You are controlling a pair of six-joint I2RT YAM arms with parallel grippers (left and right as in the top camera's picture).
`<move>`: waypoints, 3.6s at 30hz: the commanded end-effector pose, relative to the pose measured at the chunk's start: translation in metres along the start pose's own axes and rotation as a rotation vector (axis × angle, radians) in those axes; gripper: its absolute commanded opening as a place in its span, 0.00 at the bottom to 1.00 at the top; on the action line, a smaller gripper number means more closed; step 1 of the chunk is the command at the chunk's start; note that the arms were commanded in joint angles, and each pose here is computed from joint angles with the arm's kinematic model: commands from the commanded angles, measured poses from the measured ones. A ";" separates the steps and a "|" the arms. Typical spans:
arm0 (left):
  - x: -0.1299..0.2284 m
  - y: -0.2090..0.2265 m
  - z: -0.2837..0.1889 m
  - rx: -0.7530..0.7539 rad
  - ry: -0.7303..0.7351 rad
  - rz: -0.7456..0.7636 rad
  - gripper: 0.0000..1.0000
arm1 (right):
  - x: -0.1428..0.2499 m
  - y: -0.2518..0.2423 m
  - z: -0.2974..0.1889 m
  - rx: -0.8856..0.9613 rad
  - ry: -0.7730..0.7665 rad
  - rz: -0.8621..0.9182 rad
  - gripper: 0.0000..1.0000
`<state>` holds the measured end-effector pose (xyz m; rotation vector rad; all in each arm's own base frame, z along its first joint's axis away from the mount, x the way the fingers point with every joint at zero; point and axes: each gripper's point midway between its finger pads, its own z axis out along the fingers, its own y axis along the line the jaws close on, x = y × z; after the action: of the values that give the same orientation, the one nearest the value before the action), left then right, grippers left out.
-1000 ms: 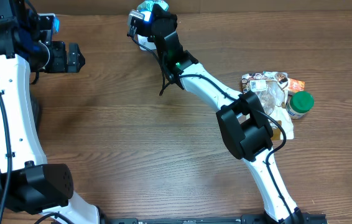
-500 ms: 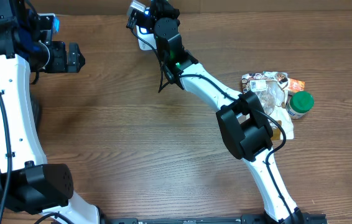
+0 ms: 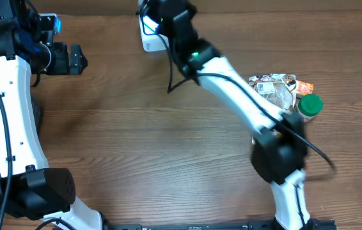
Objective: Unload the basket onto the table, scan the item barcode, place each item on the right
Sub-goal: 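Lower the teal wipes pack beside the jar and mushroom bag, then release the teal pack and retract the right gripper toward the front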
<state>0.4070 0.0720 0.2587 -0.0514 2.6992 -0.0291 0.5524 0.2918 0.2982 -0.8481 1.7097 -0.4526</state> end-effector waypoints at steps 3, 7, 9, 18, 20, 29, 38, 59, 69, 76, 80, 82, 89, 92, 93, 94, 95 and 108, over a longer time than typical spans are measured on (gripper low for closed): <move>0.000 0.004 0.000 -0.005 -0.001 0.002 1.00 | -0.018 -0.068 -0.109 -0.088 0.019 0.746 0.04; 0.000 0.004 0.000 -0.005 -0.001 0.002 1.00 | 0.058 -0.076 -0.152 -0.143 0.320 0.883 0.04; 0.000 0.004 0.000 -0.005 -0.001 0.002 0.99 | 0.101 -0.075 -0.165 -0.126 0.494 0.970 0.04; 0.000 0.004 0.000 -0.005 -0.001 0.002 1.00 | 0.266 -0.034 -0.187 -0.120 1.088 1.027 0.04; 0.000 0.004 0.000 -0.005 -0.001 0.002 1.00 | 0.291 -0.026 -0.186 -0.105 1.142 1.037 0.04; 0.000 0.004 0.000 -0.005 -0.001 0.002 1.00 | 0.353 0.014 -0.183 -0.086 1.245 1.036 0.04; 0.000 0.004 0.000 -0.005 -0.001 0.002 1.00 | 0.354 0.002 -0.185 -0.038 1.247 1.005 0.30; 0.000 0.004 0.000 -0.005 -0.001 0.002 0.99 | 0.157 -0.066 -0.349 -0.442 0.591 1.100 1.00; 0.000 0.004 0.000 -0.005 -0.001 0.002 1.00 | 0.158 -0.075 -0.378 -0.404 0.521 1.092 1.00; 0.000 0.004 0.000 -0.005 -0.001 0.002 1.00 | 0.151 -0.081 -0.356 -0.372 0.429 1.016 1.00; 0.000 0.004 0.000 -0.005 -0.001 0.002 1.00 | 0.149 -0.081 -0.348 -0.363 0.366 1.000 1.00; 0.000 0.004 0.000 -0.005 -0.001 0.002 1.00 | 0.146 -0.082 -0.342 -0.354 0.295 0.975 1.00; 0.000 0.004 0.000 -0.005 -0.001 0.002 1.00 | 0.155 -0.067 -0.335 -0.333 0.066 0.838 1.00; 0.000 0.004 0.000 -0.005 -0.001 0.002 1.00 | 0.171 -0.056 -0.332 -0.281 -0.051 0.844 1.00; 0.000 0.004 0.000 -0.006 -0.001 0.002 1.00 | 0.175 -0.053 -0.332 -0.270 -0.081 0.844 1.00; 0.000 0.004 0.000 -0.005 -0.001 0.002 1.00 | 0.178 -0.050 -0.331 -0.258 -0.113 0.843 1.00; 0.000 0.004 0.000 -0.005 -0.001 0.002 1.00 | 0.181 -0.048 -0.331 -0.249 -0.139 0.842 1.00; 0.000 0.004 0.000 -0.005 -0.001 0.002 1.00 | 0.222 -0.006 -0.321 -0.126 -0.487 0.823 1.00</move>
<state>0.4071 0.0724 0.2587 -0.0519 2.6988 -0.0263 0.2261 0.0860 0.2670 -0.2437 1.5035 0.3959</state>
